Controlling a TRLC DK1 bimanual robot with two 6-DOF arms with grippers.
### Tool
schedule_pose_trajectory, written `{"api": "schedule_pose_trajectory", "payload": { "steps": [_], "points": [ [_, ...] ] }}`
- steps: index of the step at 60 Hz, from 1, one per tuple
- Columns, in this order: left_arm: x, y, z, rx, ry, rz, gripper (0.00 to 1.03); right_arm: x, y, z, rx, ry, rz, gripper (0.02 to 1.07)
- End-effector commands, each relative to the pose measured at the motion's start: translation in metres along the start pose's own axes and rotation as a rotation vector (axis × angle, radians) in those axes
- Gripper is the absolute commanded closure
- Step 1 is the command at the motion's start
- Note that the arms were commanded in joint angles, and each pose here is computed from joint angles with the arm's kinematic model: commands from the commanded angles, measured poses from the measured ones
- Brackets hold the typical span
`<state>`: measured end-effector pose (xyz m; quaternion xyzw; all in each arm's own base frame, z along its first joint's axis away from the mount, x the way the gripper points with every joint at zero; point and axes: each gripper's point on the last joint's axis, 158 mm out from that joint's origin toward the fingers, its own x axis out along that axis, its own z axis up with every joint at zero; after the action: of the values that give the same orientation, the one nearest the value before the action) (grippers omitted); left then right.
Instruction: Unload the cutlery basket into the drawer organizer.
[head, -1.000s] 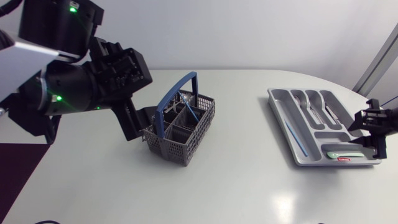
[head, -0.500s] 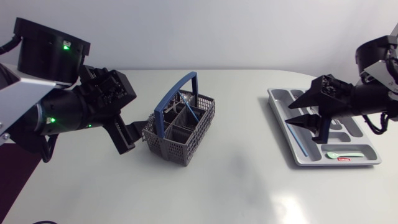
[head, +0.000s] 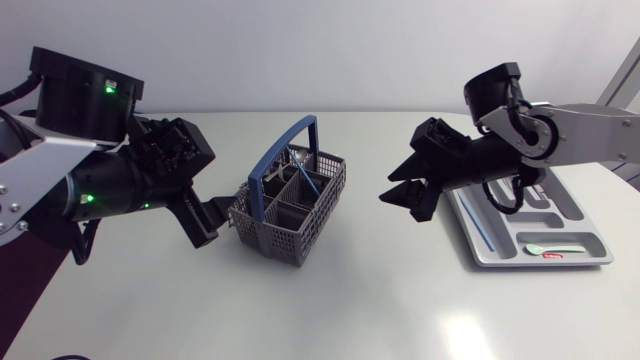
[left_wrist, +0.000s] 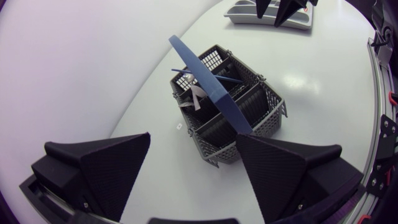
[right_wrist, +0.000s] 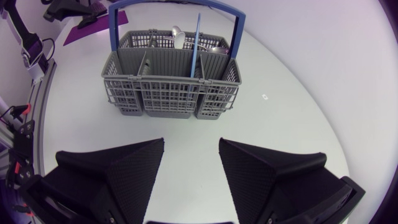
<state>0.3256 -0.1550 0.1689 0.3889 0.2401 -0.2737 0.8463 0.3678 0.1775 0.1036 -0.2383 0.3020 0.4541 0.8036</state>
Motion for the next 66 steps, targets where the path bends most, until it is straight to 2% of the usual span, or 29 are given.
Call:
{"api": "schedule_pose_trajectory", "payload": {
  "steps": [1,11,16,21,23,24,25,32,37,49,66],
  "points": [
    [0.010,-0.006,-0.011,-0.037,0.023,-0.017,0.07,0.011,-0.008,0.007,0.061,-0.004,0.003,0.41],
    [0.042,0.022,-0.042,-0.087,0.107,0.032,0.11,0.030,0.000,0.010,0.090,0.013,0.049,0.45],
    [0.059,0.037,-0.060,-0.138,0.149,0.028,0.21,0.038,0.009,0.010,0.099,0.021,0.072,0.63],
    [0.070,0.045,-0.069,-0.184,0.163,0.007,0.42,0.046,0.013,0.007,0.114,0.034,0.090,0.82],
    [0.073,0.045,-0.071,-0.187,0.165,0.008,0.46,0.051,0.014,0.005,0.123,0.041,0.097,0.90],
    [0.078,0.044,-0.072,-0.190,0.163,0.006,0.57,0.056,0.015,0.005,0.125,0.047,0.103,0.98],
    [0.080,0.044,-0.072,-0.190,0.162,0.007,0.60,0.058,0.015,0.004,0.126,0.049,0.107,1.01],
    [0.090,0.045,-0.070,-0.186,0.151,0.008,0.74,0.071,0.022,0.008,0.135,0.062,0.125,1.01],
    [0.101,0.039,-0.071,-0.187,0.151,-0.024,0.79,0.081,0.026,0.014,0.129,0.071,0.125,1.01],
    [0.120,-0.003,-0.065,-0.161,0.132,-0.173,0.79,0.097,0.022,0.033,0.161,0.065,0.111,1.01],
    [0.103,-0.065,-0.050,-0.084,0.109,-0.343,0.79,0.111,0.002,0.041,0.215,0.071,0.101,1.01]
  ]
}}
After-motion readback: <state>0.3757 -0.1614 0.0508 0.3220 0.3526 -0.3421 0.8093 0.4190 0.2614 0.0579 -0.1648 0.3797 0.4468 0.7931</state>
